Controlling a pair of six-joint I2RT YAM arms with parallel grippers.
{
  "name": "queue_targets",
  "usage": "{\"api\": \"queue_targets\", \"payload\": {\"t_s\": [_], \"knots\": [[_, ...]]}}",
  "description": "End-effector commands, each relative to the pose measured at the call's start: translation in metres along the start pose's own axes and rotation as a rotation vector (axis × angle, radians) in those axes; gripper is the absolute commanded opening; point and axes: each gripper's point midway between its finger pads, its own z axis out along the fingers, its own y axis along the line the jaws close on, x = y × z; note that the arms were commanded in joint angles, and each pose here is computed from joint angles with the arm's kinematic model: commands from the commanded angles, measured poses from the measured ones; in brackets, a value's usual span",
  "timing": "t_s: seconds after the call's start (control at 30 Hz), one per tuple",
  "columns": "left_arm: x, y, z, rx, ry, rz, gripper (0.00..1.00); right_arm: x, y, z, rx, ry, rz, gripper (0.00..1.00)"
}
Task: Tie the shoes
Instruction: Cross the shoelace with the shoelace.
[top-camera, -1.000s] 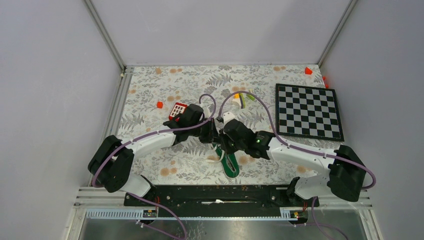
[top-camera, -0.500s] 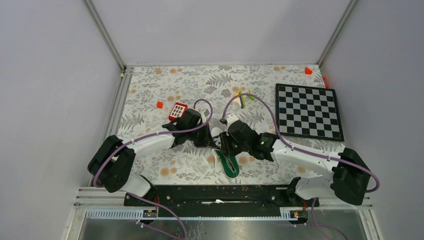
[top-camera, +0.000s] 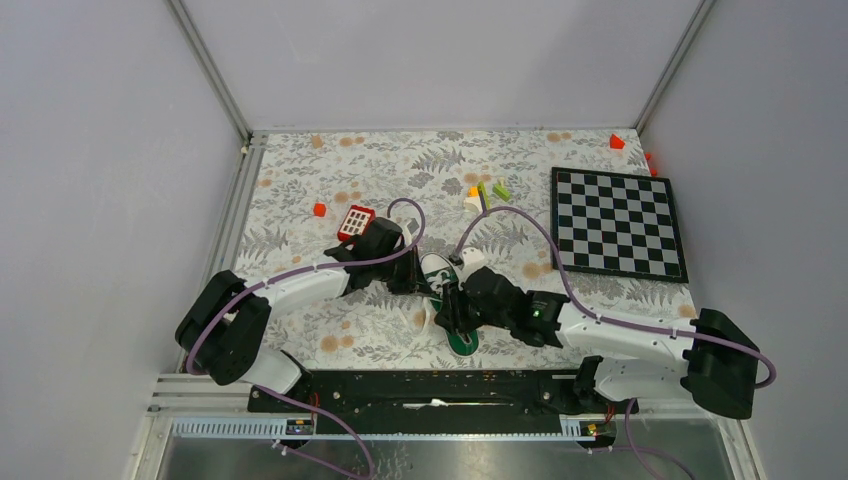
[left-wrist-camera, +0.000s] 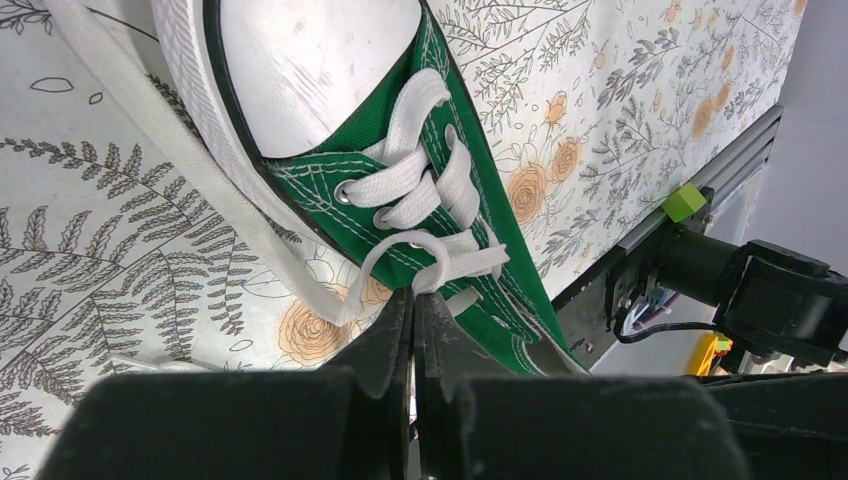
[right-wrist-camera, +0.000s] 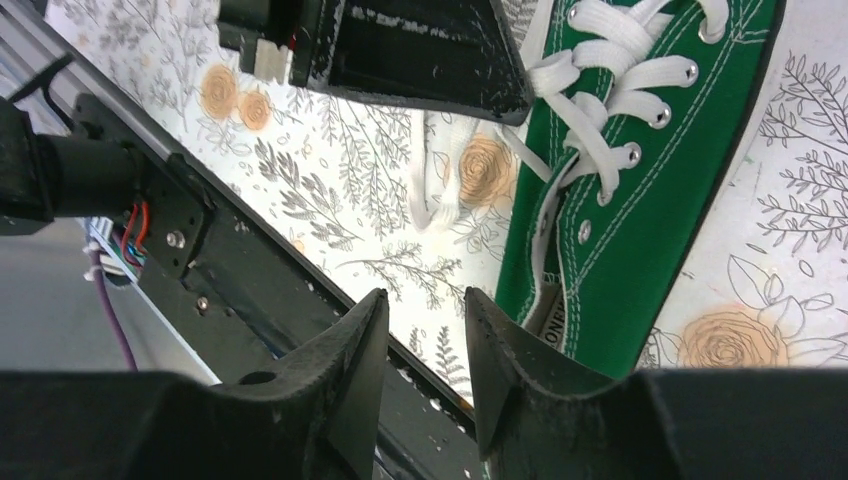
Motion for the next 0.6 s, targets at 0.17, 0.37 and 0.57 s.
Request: {"api": "queue_targets", "payload": {"t_s": [0.17,0.37,0.57], "knots": [[-0.014,-0.016,-0.005,0.055,-0.050,0.017,0.00,-0.018,0.021,0.024,-0.052,-0.117,0.092,0.43],[-0.014,-0.021,-0.008,0.074,-0.051,0.016,0.00,-0.015,0.019,0.037,-0.025,-0.118,0.101,0.46],[-0.015,-0.023,-0.010,0.080,-0.053,0.017,0.00,-0.003,0.009,0.049,0.014,-0.089,0.104,0.46]]}}
